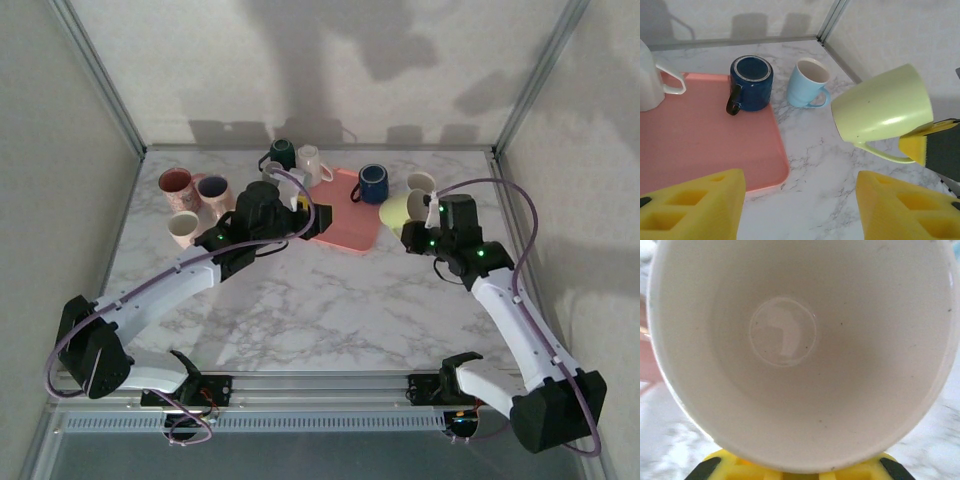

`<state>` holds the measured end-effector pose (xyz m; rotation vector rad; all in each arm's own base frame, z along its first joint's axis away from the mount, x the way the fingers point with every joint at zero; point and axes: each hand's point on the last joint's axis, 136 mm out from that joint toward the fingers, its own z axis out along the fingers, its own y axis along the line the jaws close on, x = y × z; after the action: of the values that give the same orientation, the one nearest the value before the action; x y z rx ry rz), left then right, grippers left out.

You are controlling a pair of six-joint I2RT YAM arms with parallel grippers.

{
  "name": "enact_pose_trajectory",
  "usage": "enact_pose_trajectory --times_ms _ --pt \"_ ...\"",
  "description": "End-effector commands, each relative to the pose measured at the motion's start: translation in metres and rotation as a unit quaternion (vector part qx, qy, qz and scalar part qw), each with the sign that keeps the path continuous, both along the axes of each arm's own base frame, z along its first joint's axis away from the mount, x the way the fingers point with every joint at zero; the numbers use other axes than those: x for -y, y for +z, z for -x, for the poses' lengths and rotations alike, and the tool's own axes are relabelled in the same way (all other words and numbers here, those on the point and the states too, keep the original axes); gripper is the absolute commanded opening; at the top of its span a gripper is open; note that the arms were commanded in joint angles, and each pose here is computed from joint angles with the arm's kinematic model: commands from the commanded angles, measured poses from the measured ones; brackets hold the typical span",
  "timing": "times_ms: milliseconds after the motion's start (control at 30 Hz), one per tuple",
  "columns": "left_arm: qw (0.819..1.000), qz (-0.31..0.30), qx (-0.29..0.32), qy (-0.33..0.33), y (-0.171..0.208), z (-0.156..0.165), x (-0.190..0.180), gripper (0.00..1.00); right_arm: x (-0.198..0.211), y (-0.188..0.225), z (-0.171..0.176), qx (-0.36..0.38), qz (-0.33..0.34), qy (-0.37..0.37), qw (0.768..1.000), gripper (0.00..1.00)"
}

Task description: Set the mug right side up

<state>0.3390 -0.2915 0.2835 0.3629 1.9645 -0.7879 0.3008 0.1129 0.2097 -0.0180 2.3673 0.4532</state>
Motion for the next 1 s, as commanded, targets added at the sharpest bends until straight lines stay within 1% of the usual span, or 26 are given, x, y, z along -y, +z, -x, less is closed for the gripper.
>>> enact_pose_trajectory --times_ms 0,133,233,333,467,700,967 --pt "1.0 -0.027 0.003 0.0 -0.01 -0.004 -0.002 0.6 0.031 0.005 -0.011 0.009 0.098 -0.036 0.995 0.0" --pt "0.999 -0.035 -0.003 -0.003 -0.017 -0.006 0.0 0.6 0.052 -0.015 -0.016 -0.041 0.159 -0.077 0.983 0.0" --pt "0.999 -0.04 -0.008 -0.003 -0.022 -0.007 0.001 0.6 0.062 -0.029 -0.022 -0.078 0.199 -0.09 0.973 0.0" --pt "0.999 -0.045 -0.013 -0.001 -0.028 -0.008 0.001 0.6 0.068 -0.041 -0.028 -0.097 0.225 -0.102 0.964 0.0" --pt "0.998 -0.055 -0.017 0.005 -0.034 -0.01 0.0 0.6 0.074 -0.049 -0.039 -0.097 0.244 -0.115 0.958 0.0" --pt "0.998 -0.066 -0.02 0.007 -0.042 -0.012 0.001 0.6 0.078 -0.064 -0.056 -0.106 0.267 -0.114 0.951 0.0" --pt "0.996 -0.08 -0.027 0.013 -0.054 -0.016 0.002 0.6 0.079 -0.08 -0.067 -0.115 0.283 -0.108 0.946 0.0"
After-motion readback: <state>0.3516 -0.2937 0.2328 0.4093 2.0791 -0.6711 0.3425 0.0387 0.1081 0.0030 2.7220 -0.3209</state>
